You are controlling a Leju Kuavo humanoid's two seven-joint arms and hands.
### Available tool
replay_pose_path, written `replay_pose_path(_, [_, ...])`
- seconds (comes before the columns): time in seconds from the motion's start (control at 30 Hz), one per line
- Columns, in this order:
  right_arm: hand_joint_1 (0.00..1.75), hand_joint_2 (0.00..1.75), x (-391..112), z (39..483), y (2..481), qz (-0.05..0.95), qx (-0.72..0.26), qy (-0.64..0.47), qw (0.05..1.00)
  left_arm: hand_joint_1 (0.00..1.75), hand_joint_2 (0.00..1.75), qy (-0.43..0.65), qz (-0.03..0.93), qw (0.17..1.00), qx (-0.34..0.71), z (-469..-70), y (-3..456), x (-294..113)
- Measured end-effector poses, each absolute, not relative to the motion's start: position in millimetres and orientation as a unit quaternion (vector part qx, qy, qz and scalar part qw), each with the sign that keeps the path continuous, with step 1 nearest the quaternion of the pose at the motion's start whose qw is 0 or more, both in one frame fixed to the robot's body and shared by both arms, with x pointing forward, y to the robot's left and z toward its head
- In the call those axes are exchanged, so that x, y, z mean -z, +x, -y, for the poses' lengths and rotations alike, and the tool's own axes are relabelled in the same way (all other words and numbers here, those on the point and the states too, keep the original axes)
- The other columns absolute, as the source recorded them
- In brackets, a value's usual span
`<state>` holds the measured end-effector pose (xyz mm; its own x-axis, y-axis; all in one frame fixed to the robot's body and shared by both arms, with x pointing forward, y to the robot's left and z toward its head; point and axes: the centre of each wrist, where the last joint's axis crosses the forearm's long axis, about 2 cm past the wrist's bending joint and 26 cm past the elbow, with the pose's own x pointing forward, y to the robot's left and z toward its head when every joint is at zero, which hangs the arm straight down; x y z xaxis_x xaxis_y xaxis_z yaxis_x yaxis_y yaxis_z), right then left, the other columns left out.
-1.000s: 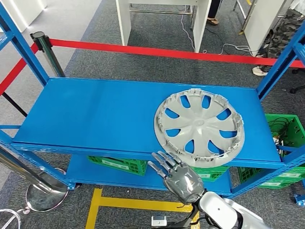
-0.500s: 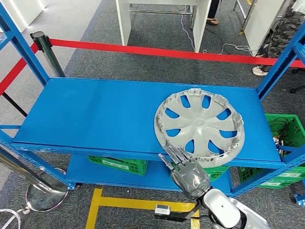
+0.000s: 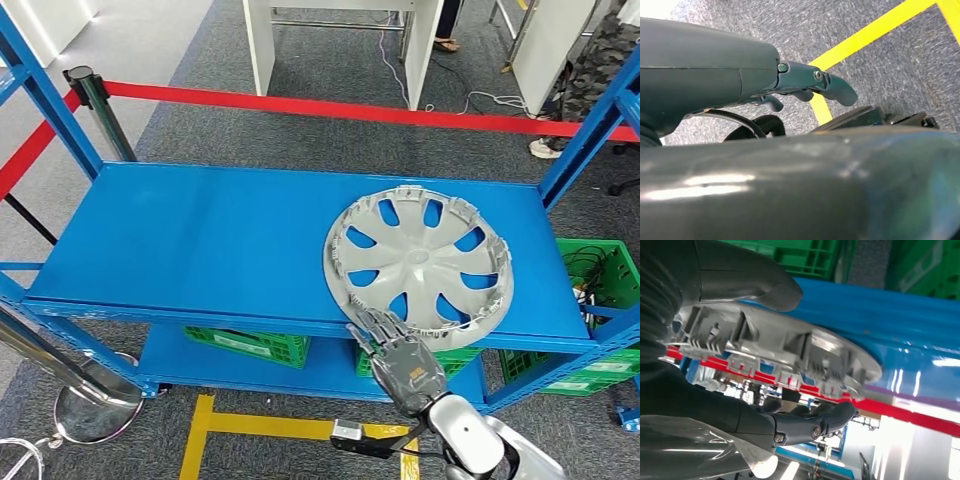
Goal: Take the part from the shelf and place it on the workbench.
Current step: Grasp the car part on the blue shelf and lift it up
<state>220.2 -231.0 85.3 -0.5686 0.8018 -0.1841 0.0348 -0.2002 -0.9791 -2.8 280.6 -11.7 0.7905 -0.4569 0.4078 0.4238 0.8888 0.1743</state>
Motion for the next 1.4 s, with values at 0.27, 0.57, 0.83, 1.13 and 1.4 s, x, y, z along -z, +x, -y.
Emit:
replay_pose_path(0.27, [0.0, 1.75, -82.0, 240.1, 225.1, 0.549, -0.677, -0.386, 0.302, 0.0, 0.0, 0.038, 0.221, 0.947, 0.229, -281.2, -4.1, 9.2])
replay_pose_path(0.57, [0.0, 1.75, -81.7, 244.9, 226.8, 0.543, -0.666, -0.396, 0.323, 0.0, 0.0, 0.038, 0.221, 0.949, 0.224, -280.8, -5.8, 5.7])
replay_pose_path(0.83, [0.0, 1.75, -75.8, 248.3, 224.1, 0.532, -0.672, -0.394, 0.333, 0.0, 0.0, 0.035, 0.218, 0.95, 0.219, -281.0, -6.7, 4.4])
replay_pose_path(1.13, [0.0, 1.75, -70.5, 250.2, 223.1, 0.517, -0.681, -0.392, 0.339, 0.0, 0.0, 0.033, 0.218, 0.952, 0.214, -281.2, -6.2, 4.2])
replay_pose_path(1.4, [0.0, 1.75, -71.2, 249.4, 224.9, 0.521, -0.675, -0.395, 0.342, 0.0, 0.0, 0.031, 0.218, 0.952, 0.213, -280.7, -6.2, 3.4])
